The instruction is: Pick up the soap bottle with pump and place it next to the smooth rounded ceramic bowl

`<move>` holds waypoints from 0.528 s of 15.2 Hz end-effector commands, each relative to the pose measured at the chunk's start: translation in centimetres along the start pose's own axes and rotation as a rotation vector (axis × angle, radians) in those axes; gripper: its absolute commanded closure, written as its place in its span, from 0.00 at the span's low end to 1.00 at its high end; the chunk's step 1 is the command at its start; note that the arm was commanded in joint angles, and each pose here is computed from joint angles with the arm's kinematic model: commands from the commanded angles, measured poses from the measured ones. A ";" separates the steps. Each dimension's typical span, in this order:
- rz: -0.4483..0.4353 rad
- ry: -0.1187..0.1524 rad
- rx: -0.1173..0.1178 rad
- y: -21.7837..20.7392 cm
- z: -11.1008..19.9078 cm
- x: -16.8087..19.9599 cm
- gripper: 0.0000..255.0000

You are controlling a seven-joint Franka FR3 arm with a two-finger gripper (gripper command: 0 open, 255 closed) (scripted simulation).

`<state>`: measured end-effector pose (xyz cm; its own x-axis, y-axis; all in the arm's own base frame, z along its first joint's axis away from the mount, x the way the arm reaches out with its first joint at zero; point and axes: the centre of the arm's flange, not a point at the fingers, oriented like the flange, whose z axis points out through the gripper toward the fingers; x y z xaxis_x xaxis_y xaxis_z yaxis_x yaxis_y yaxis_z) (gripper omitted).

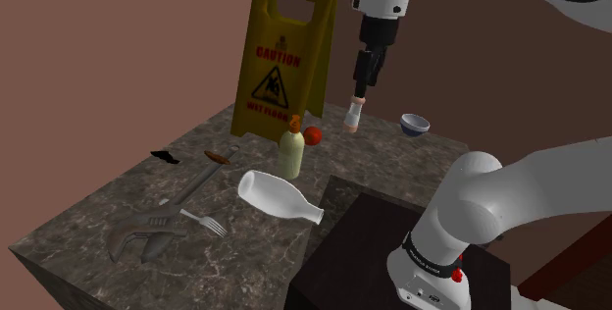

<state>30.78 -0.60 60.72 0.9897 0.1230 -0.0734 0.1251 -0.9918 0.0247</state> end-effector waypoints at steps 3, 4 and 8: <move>-0.003 0.009 -0.003 0.0 1.5 2.1 0.00; -0.004 0.014 -0.005 0.0 2.2 3.1 0.00; -0.009 0.032 -0.011 0.0 5.0 7.3 0.00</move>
<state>36.39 0.12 55.96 0.9901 0.1316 -0.0490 0.1333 -0.9905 0.0332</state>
